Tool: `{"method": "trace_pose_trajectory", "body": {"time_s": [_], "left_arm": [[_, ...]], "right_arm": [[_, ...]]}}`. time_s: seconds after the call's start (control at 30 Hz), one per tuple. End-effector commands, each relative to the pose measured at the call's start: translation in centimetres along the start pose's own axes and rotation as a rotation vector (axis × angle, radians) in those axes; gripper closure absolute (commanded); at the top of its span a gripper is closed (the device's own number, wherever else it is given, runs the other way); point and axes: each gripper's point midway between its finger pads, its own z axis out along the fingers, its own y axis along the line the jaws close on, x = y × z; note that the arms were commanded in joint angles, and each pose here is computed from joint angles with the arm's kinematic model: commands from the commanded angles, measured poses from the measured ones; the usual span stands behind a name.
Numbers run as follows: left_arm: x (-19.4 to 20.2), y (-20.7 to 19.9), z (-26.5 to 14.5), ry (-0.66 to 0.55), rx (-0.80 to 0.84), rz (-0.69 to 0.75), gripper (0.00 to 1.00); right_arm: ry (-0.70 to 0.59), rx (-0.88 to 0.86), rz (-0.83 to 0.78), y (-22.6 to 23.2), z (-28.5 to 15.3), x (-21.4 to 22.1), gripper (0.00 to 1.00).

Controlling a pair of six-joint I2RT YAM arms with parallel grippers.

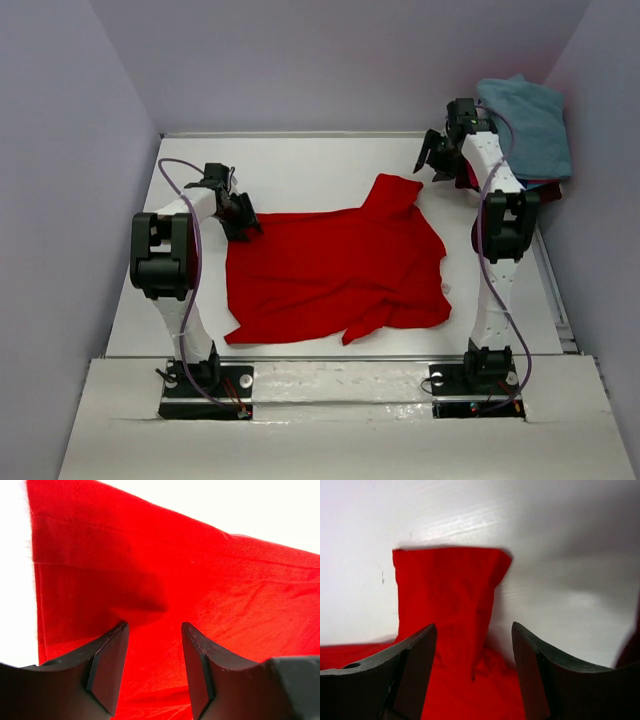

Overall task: Fold and stack the t-shirts
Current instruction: Flatten the tshirt out

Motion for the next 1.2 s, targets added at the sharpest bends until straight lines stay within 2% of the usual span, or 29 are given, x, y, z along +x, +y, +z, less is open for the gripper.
{"method": "trace_pose_trajectory", "body": {"time_s": [0.0,0.1,0.17,0.27,0.33,0.43,0.87,1.17], "left_arm": [[-0.6,-0.2,0.0,-0.002,0.011,0.006,0.42],[-0.7,-0.4,-0.1,-0.004,0.017,0.007,0.42],[-0.7,-0.4,-0.1,-0.003,0.019,0.006,0.42],[-1.0,-0.7,-0.1,-0.010,0.025,0.002,0.42],[-1.3,-0.9,-0.1,-0.013,0.034,0.000,0.41],[-1.7,-1.3,-0.1,-0.018,0.044,-0.006,0.42],[-1.9,-1.4,-0.3,-0.025,0.039,-0.016,0.42],[-2.1,-1.3,-0.5,-0.028,0.030,-0.012,0.42]], "right_arm": [[-0.119,0.031,0.006,0.4,-6.6,-0.7,0.34],[-0.055,0.052,0.024,-0.5,-6.2,1.5,0.38],[0.013,0.080,0.032,-1.5,-5.9,3.8,0.48],[0.037,0.067,0.037,-2.1,-6.0,6.2,0.65],[0.091,0.075,0.026,-2.4,-5.2,8.1,0.73],[0.129,0.084,0.020,-2.7,-4.2,9.9,0.79],[0.187,0.078,0.013,-2.5,-2.6,12.5,0.82],[0.233,0.166,0.036,-4.8,-1.5,14.8,0.82]]}}
